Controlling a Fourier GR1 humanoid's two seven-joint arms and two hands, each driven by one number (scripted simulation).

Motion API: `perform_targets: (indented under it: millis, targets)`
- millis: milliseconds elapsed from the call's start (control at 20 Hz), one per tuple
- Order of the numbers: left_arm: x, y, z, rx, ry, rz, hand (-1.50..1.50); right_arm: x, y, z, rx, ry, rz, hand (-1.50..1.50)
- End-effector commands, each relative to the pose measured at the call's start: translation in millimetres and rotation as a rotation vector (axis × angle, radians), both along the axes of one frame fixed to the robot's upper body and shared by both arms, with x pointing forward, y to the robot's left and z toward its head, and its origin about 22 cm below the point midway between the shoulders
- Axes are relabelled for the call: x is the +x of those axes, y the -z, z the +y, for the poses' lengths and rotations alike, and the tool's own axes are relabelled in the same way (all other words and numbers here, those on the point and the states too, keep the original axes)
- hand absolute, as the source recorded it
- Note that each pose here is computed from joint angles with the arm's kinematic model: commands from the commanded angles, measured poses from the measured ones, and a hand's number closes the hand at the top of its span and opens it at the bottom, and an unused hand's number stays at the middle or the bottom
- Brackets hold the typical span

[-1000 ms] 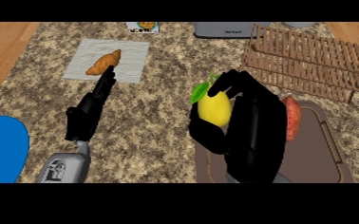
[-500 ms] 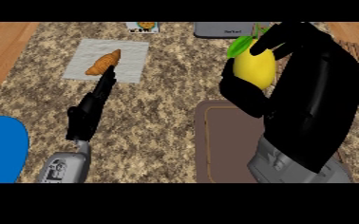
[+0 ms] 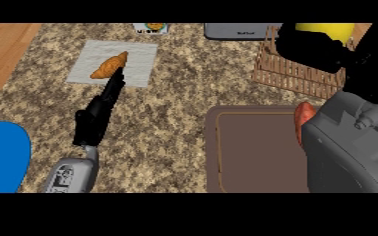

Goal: Pick the lemon from the tray and place it in the tiered shelf

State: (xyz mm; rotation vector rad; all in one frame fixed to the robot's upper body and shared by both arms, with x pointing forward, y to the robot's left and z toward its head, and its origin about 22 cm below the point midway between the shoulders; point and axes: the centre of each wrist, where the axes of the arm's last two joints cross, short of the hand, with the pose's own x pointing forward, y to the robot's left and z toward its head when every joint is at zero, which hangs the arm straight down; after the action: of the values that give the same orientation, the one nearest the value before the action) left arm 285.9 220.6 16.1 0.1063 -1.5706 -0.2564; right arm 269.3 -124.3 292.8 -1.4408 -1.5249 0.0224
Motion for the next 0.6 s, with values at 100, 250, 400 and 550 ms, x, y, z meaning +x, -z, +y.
perform_targets:
  millis: [100, 250, 400, 550]
  targets:
    - [-8.0, -3.2, 1.5, -0.008, 0.008, -0.002, 0.0, 28.1, -16.5, -32.1, 0.021, 0.109, 0.032, 1.5]
    - [7.3, 5.8, -5.4, -0.004, 0.006, 0.02, 0.0, 31.0, -33.2, -37.3, 0.013, 0.111, 0.03, 1.5]
    - [0.4, 4.5, 0.3, 0.01, -0.002, -0.004, 0.0, 26.9, -19.1, -53.3, -0.083, 0.15, 0.043, 1.5]
    - [5.9, 2.2, 7.4, 0.009, 0.003, -0.025, 0.0, 45.5, -21.6, -60.6, -0.13, 0.164, 0.039, 1.5]
